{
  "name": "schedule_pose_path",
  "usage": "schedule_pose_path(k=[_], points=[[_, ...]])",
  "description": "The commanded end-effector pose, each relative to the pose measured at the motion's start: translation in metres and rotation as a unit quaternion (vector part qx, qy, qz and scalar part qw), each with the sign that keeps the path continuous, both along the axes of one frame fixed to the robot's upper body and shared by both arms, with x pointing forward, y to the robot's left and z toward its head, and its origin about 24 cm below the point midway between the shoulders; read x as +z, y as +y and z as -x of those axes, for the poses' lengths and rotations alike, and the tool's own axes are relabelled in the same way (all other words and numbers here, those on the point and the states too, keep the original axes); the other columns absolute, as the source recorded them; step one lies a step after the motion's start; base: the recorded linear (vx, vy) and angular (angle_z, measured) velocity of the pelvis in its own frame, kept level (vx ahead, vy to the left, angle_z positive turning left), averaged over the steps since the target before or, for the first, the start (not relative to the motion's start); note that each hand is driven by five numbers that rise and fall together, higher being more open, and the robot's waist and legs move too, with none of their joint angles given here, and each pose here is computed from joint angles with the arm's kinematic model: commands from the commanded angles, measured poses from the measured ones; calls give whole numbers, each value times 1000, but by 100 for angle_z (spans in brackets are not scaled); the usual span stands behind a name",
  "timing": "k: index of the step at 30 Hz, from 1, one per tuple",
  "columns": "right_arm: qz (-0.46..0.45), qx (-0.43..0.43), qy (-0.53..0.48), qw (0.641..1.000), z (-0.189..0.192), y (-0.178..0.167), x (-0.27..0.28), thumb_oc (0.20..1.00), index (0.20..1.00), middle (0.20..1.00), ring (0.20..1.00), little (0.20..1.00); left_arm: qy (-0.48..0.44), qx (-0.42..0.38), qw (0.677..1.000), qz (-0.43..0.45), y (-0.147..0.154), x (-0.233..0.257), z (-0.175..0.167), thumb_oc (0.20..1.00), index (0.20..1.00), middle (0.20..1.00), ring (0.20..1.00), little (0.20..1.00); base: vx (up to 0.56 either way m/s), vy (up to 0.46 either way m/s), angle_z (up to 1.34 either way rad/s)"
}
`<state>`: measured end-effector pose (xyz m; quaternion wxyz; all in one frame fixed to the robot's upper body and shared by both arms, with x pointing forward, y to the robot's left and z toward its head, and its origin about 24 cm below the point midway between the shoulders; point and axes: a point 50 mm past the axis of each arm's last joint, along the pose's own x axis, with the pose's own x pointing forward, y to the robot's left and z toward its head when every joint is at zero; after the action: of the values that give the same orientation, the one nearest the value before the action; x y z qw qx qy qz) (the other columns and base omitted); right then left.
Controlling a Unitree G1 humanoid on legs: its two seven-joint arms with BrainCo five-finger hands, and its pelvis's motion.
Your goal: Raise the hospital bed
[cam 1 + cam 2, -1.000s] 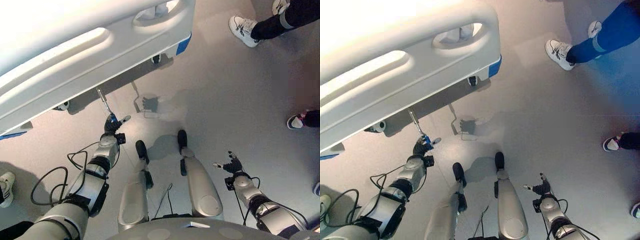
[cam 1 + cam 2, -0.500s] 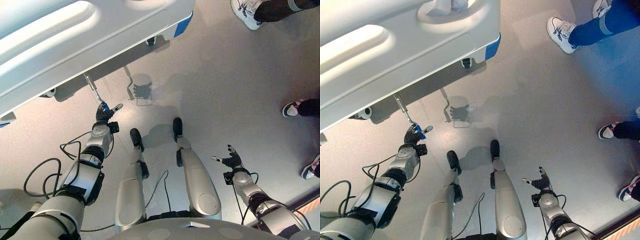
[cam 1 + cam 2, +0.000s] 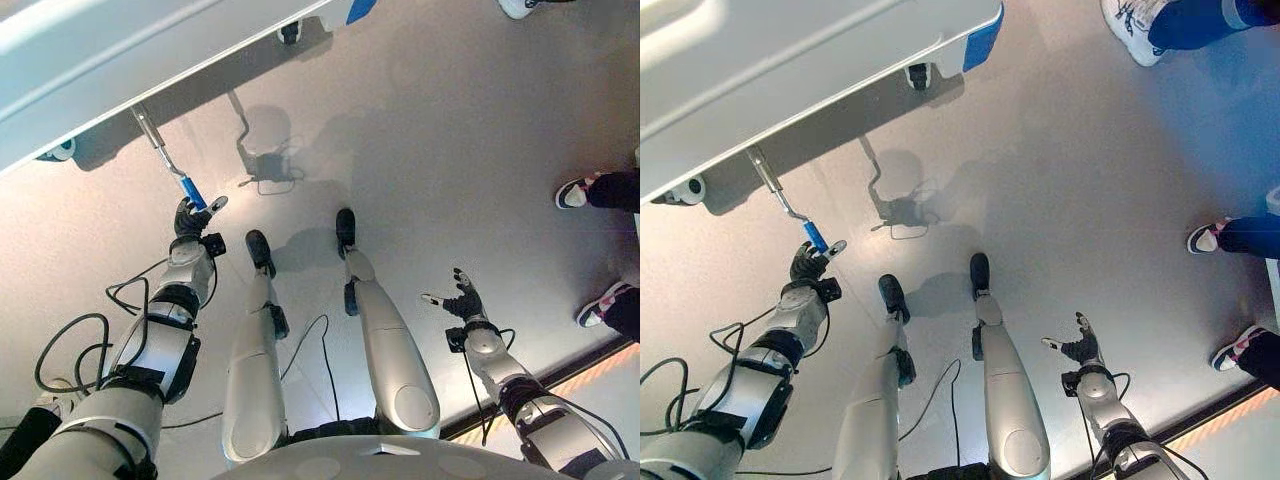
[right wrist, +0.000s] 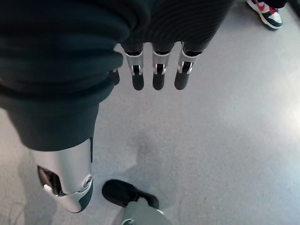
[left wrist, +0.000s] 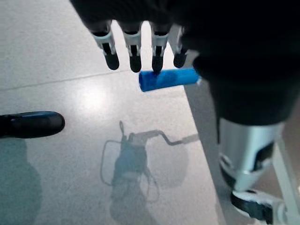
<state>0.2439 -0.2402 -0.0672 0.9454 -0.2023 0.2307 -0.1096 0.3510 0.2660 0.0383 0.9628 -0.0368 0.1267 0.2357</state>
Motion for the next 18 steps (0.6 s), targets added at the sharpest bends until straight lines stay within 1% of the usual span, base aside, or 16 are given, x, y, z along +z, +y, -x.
schedule_pose_path(k=[1, 5, 10, 13, 18], points=[[8, -17, -6, 1000, 13, -12, -1, 1000, 1000, 1000, 1000, 1000, -17, 44, 999, -1, 21, 15, -1, 1000, 1000, 1000, 1000, 1000, 10, -24, 7], [2, -11, -23, 1000, 11, -11, 5, 1000, 1000, 1000, 1000, 1000, -28, 40, 999, -10, 20, 24, -6, 1000, 1000, 1000, 1000, 1000, 15, -22, 5], [-7, 6, -49, 999, 7, -3, 12, 1000, 1000, 1000, 1000, 1000, -51, 55, 997, -33, 28, 48, -14, 1000, 1000, 1000, 1000, 1000, 17, -8, 8], [-7, 9, -53, 999, 6, -2, 13, 1000, 1000, 1000, 1000, 1000, -56, 60, 996, -39, 32, 55, -15, 1000, 1000, 1000, 1000, 1000, 7, -4, 3], [-13, 22, -59, 998, 6, 2, 14, 1000, 1000, 1000, 1000, 1000, -78, 79, 992, -58, 43, 80, -21, 1000, 1000, 1000, 1000, 1000, 0, -5, 1]])
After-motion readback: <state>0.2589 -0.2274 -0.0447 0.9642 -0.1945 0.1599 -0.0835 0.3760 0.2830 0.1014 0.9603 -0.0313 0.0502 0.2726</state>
